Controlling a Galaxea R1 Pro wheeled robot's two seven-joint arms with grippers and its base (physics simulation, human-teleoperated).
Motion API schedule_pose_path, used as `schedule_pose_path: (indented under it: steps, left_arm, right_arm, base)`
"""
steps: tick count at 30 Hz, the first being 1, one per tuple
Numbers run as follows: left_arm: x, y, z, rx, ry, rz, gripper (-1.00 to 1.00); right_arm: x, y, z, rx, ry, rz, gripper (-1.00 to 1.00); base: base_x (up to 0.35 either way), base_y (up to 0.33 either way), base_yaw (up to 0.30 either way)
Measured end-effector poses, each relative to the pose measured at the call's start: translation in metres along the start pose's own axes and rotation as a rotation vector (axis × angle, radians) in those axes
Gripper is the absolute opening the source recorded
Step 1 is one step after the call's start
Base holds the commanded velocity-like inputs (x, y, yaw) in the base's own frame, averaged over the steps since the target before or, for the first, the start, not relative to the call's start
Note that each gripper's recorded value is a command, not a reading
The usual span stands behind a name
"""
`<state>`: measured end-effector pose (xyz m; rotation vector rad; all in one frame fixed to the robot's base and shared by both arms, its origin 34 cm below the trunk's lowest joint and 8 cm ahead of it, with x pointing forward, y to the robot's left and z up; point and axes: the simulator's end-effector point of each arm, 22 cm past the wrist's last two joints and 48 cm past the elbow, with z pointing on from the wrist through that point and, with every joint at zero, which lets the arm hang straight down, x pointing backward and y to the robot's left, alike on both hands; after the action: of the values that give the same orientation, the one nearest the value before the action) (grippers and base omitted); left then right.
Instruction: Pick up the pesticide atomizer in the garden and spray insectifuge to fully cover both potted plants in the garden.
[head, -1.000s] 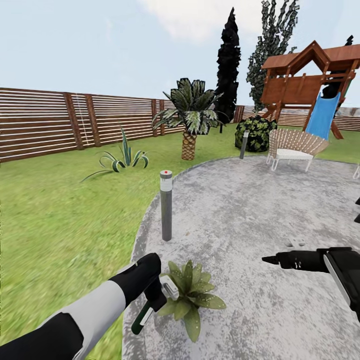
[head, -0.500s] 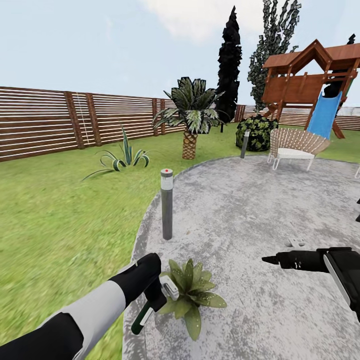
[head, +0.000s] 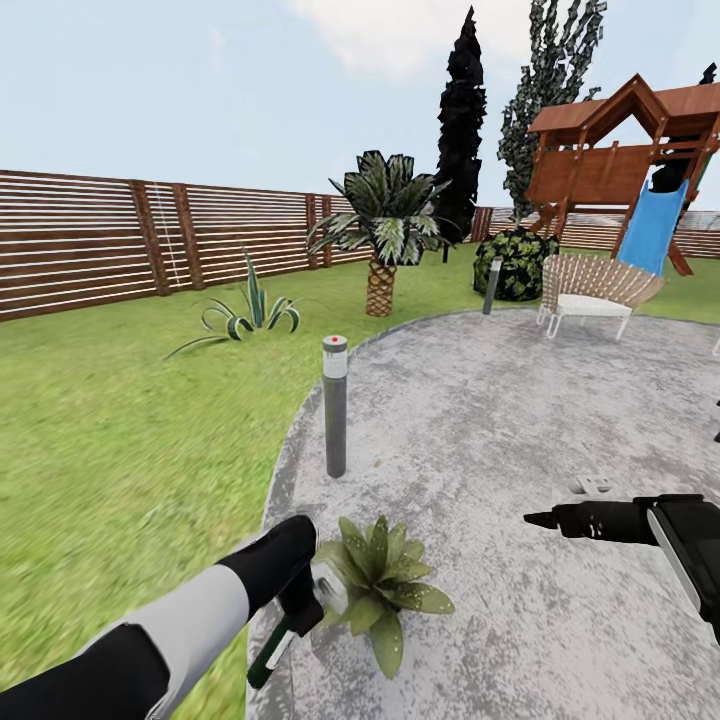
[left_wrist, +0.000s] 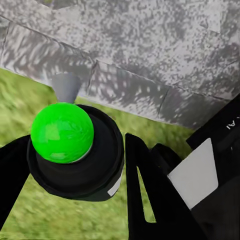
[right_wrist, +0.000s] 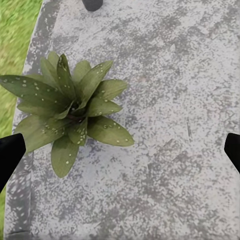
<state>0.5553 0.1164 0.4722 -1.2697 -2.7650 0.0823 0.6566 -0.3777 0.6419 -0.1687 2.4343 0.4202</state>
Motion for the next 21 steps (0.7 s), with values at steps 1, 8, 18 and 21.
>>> schedule_pose_path:
  steps: [1,8,18,21]
  left_arm:
    - [0.007,0.000,0.004,0.006,0.018,-0.009,-1.00]
    - [0.024,0.011,0.011,0.004,0.048,-0.037,-1.00]
    - [0.023,0.014,0.009,-0.004,0.040,-0.038,-1.00]
    - [0.023,0.024,0.009,-0.047,0.039,-0.035,-1.00]
  right_arm:
    - [0.000,0.000,0.000,0.000,0.000,0.000,1.00]
    - [0.000,0.000,0.000,0.000,0.000,0.000,1.00]
    - [0.000,0.000,0.000,0.000,0.001,-0.001,1.00]
    - [0.000,0.000,0.000,0.000,0.001,-0.001,1.00]
  base:
    - [0.000,0.000,0.000]
    - [0.000,0.000,0.000]
    - [0.000,0.000,0.000]
    - [0.000,0.000,0.000]
